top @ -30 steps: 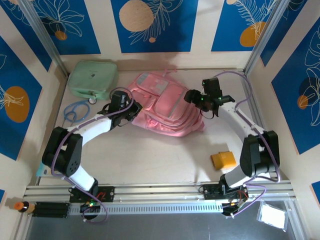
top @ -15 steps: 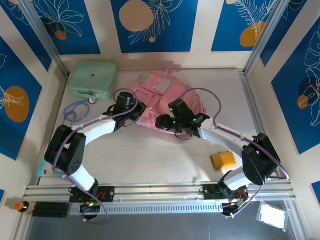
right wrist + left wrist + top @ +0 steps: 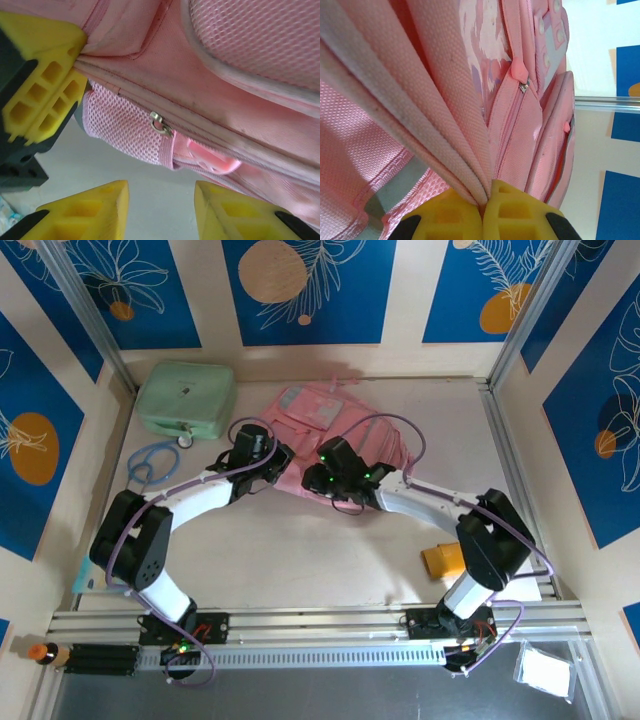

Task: Pack the student bag
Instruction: Zip the student bag at the top-center of the table.

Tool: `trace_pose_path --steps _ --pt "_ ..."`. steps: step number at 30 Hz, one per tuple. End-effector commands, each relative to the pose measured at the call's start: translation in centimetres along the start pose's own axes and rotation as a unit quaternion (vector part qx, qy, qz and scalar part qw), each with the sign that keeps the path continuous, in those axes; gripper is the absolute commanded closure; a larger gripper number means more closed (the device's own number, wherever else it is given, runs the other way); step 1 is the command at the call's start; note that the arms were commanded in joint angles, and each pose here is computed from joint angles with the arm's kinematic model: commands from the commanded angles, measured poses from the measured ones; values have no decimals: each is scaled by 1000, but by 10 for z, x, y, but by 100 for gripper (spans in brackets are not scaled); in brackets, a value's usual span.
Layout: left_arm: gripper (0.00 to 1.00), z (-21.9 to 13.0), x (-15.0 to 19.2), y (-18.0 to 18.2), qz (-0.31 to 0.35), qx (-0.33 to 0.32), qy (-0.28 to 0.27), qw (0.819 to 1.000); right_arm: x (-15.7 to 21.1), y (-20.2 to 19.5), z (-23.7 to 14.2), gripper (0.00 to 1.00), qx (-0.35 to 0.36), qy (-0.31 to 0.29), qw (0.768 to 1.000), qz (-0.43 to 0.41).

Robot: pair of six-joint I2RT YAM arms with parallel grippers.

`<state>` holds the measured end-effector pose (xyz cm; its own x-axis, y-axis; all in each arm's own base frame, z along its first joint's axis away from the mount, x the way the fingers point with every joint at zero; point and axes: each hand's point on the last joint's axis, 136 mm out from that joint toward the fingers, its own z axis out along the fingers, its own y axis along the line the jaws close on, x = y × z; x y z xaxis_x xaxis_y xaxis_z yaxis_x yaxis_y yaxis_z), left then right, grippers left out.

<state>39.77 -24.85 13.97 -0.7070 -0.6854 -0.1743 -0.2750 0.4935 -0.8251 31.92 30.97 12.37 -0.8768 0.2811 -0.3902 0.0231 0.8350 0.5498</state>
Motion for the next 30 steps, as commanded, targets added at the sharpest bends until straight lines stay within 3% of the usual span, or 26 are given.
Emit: trace_pose_path --steps 1,9,15,19,30 --pt "100 -5 4 -53 21 81 6 996 -13 9 6 61 0 -25 1000 7" --pt "100 -8 10 -53 21 83 12 996 -33 6 22 61 39 -61 997 -13" --pt "100 -9 14 -52 26 80 15 996 -46 0 35 72 74 -85 993 -21" --pt "100 -9 17 -49 31 73 19 997 -53 -4 40 73 95 -98 991 -20" --pt "100 -12 14 -48 41 66 10 997 -54 -16 48 73 106 -73 992 7"
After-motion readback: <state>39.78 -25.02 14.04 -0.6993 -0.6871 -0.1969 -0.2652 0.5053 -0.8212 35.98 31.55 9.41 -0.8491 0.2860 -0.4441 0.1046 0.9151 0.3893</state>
